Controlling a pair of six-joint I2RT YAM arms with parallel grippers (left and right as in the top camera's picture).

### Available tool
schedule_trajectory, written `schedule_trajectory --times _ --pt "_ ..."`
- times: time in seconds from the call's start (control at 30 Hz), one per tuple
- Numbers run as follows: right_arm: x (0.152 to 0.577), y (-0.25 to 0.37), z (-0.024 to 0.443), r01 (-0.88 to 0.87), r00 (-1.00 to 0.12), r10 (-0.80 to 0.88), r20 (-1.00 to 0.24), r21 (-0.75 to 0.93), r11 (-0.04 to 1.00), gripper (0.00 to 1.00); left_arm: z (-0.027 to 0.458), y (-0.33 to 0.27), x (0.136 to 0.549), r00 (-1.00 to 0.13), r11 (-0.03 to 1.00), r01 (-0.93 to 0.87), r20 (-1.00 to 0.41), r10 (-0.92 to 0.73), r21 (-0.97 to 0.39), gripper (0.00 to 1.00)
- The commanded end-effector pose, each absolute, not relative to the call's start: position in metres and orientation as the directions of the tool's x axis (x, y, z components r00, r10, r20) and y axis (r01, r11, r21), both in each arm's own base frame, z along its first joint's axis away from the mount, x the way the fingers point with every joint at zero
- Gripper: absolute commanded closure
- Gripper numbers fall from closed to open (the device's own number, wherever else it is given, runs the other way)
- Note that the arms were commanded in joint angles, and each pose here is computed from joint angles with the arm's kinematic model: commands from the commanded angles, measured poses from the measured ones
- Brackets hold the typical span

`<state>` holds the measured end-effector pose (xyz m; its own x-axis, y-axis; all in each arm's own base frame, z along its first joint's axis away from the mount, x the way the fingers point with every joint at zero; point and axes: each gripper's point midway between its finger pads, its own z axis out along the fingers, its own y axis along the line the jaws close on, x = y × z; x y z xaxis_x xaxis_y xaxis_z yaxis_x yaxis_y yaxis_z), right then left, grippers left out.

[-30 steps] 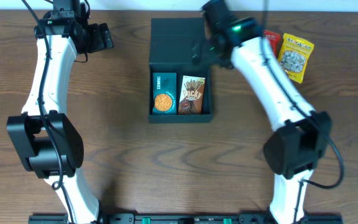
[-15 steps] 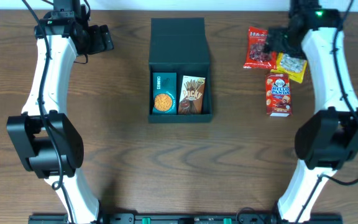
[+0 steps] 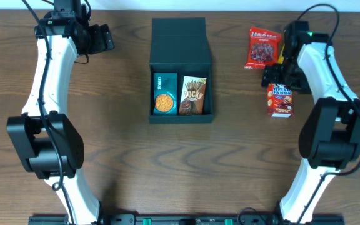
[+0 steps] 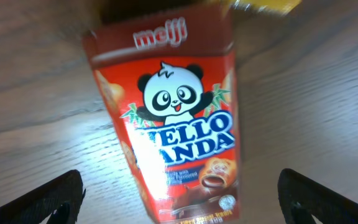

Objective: Pack container
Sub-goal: 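Move the right gripper back toward the red Hello Panda box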

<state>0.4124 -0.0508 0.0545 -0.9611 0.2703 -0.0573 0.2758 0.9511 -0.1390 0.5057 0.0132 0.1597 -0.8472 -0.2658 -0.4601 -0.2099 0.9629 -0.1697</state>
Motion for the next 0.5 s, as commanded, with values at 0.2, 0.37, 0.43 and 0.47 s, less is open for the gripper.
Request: schedule_trajectory --times 0.2,0.37,0.43,0.47 --pt "0.41 -0.046 0.025 0.172 -0.985 0.168 -0.044 -0.138 0.975 0.01 0.153 0.008 0.506 -0.855 0.964 -0.209 -0.447 -0.263 -0.167 0.05" --pt "0.416 -0.048 0.021 0.137 -0.989 0.127 -0.072 -0.144 0.98 0.03 0.153 0.006 0.506 -0.857 0.964 -0.205 -0.446 -0.259 -0.167 0.05" --pt "0.419 -0.048 0.02 0.13 -0.989 0.119 -0.083 -0.144 0.981 0.09 0.152 0.005 0.506 -0.857 0.965 -0.203 -0.446 -0.258 -0.167 0.05" --pt "0.421 -0.048 0.02 0.129 -0.989 0.117 -0.088 -0.143 0.981 0.16 0.153 0.005 0.506 -0.857 0.965 -0.203 -0.446 -0.257 -0.167 0.05"
